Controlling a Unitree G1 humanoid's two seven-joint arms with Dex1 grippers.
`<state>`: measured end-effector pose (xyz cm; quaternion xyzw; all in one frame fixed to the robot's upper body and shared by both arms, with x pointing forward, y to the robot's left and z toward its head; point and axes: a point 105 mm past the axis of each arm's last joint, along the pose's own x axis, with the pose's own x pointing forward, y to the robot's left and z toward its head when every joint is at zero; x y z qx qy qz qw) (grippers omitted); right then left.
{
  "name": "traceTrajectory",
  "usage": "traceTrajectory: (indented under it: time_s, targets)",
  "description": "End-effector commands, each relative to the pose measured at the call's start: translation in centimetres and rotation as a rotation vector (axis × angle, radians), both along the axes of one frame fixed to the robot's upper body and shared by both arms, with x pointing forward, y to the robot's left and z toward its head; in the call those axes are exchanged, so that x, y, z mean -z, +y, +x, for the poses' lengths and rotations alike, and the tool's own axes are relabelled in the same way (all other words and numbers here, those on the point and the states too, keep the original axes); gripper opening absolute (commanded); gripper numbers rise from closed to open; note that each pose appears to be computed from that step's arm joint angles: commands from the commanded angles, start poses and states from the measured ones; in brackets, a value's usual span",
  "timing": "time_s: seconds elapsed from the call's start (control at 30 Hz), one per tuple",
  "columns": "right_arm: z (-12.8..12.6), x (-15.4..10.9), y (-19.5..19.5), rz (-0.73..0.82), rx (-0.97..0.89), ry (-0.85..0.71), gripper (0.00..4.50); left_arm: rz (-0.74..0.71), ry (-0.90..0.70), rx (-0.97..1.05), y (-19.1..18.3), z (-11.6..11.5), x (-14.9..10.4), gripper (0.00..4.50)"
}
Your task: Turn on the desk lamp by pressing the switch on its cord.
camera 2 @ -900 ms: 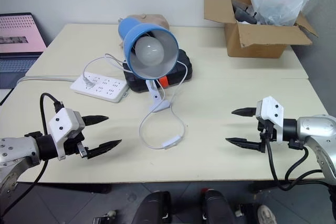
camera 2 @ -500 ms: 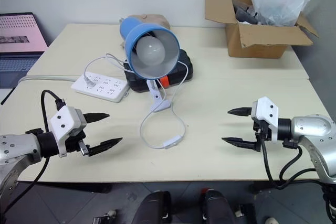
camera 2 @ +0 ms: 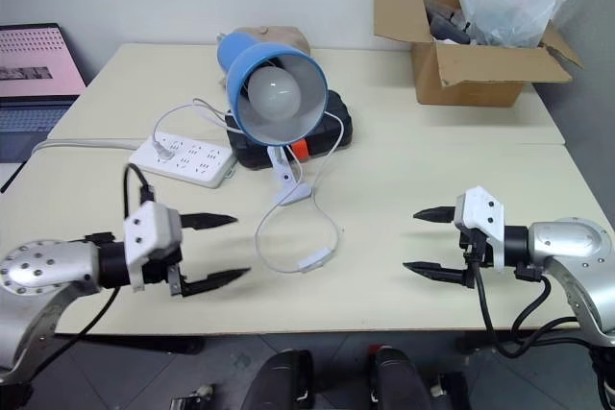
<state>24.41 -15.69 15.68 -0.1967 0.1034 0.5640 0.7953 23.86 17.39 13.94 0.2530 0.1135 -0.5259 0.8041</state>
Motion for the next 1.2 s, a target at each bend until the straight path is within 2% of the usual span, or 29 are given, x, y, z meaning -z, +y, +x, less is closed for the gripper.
traceTrajectory:
  time_s: [0.03, 0.17, 0.33, 0.67, 0.77, 1.03, 1.2]
  targets:
    - [-0.8, -0.9, 0.6, -0.009, -0.005, -0.009, 4.5, 0.025, -0.026, 0.009, -1.0, 1.0, 0.9, 4.44]
    - [-1.3, -1.3, 0.8, -0.013, 0.002, -0.006, 4.5, -0.003, -0.058, -0.021, -2.2, 1.2, 1.9, 4.44]
    - [-1.4, -1.4, 1.1, -0.01, 0.013, -0.007, 4.5, 0.026, -0.05, 0.011, -3.8, 1.1, 4.3, 4.44]
    - [-1.5, -1.7, 1.7, -0.001, 0.016, -0.013, 4.5, -0.035, -0.029, -0.044, -5.4, 3.9, 5.9, 4.44]
    - [-1.6, -1.7, 1.8, -0.001, 0.014, -0.012, 4.5, -0.029, -0.022, -0.013, -6.1, 3.8, 6.5, 4.44]
    - [-1.6, -2.0, 2.0, -0.004, 0.014, -0.017, 4.5, -0.021, -0.018, 0.017, -7.2, 3.8, 7.5, 2.97]
    - [-1.5, -2.1, 2.1, -0.002, 0.013, -0.023, 4.5, -0.027, -0.021, 0.02, -7.6, 3.9, 7.6, 1.84]
